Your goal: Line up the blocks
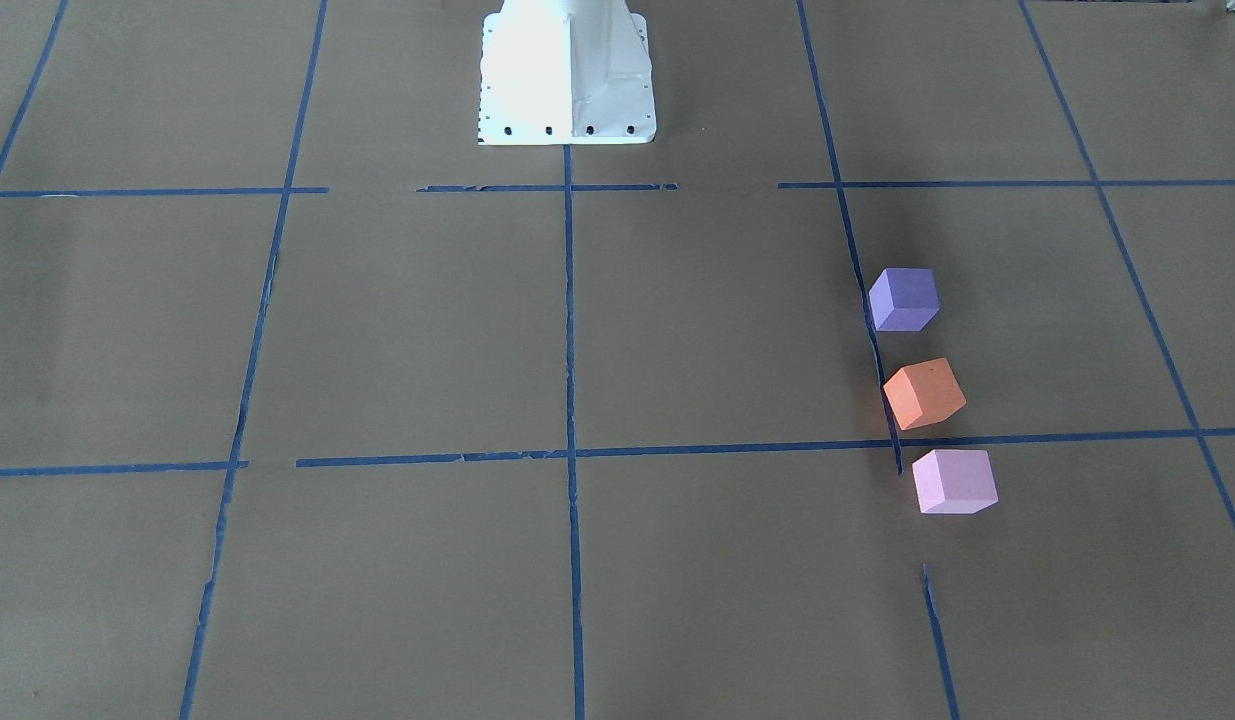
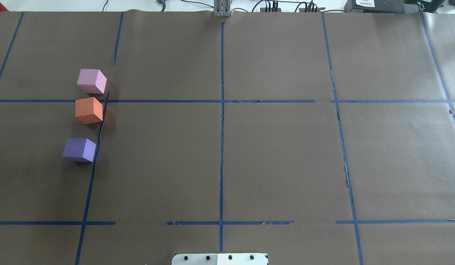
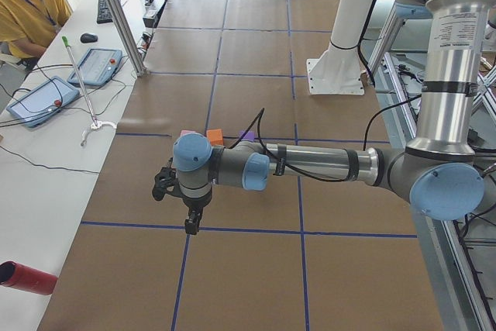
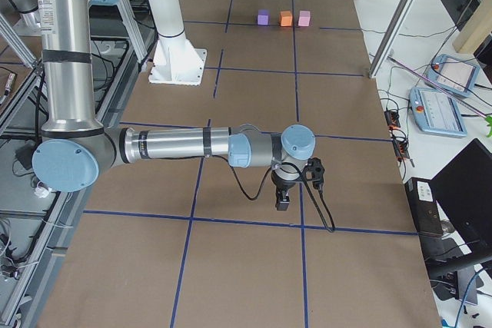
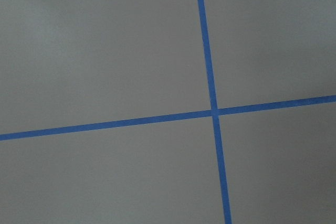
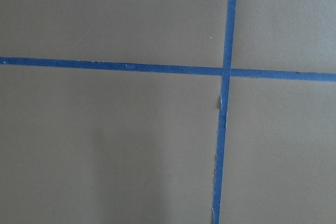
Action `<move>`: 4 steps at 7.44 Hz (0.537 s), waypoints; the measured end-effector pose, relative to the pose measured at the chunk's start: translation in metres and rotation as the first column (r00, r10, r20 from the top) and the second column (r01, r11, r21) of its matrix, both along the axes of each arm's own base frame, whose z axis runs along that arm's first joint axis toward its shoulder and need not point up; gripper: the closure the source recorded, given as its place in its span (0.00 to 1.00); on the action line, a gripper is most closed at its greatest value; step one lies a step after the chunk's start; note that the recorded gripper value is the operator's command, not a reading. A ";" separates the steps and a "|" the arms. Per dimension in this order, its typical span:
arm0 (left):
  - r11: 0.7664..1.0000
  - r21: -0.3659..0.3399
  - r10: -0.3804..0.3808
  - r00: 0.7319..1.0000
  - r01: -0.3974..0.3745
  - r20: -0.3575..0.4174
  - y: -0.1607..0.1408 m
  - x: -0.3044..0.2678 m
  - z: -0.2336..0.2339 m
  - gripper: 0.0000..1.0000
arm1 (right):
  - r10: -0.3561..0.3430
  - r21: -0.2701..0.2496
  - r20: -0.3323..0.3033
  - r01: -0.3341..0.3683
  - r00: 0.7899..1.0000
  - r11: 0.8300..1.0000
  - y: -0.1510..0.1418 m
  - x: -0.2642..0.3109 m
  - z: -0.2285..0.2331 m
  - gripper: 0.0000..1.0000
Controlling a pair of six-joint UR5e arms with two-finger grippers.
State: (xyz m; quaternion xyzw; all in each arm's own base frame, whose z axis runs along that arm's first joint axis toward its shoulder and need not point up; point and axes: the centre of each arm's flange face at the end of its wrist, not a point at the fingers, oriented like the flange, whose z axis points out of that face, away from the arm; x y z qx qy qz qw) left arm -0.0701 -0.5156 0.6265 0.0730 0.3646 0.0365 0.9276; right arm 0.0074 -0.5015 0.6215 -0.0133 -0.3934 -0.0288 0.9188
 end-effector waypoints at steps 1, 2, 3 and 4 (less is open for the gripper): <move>1.000 0.003 0.001 1.000 -0.001 -0.002 0.000 0.000 -0.001 0.00 | 0.000 0.000 0.000 0.000 1.000 1.000 0.000 0.000 0.000 0.00; 1.000 0.006 0.001 1.000 -0.001 -0.003 0.000 0.001 -0.002 0.00 | 0.000 0.000 0.000 0.000 1.000 1.000 0.000 0.000 0.000 0.00; 1.000 0.010 0.000 1.000 0.000 -0.004 0.000 0.001 -0.004 0.00 | 0.000 0.000 0.000 0.000 1.000 1.000 0.000 0.000 0.000 0.00; 1.000 0.015 -0.001 1.000 0.001 -0.003 0.000 0.001 -0.006 0.00 | 0.000 0.000 0.000 0.000 1.000 1.000 0.000 0.000 0.000 0.00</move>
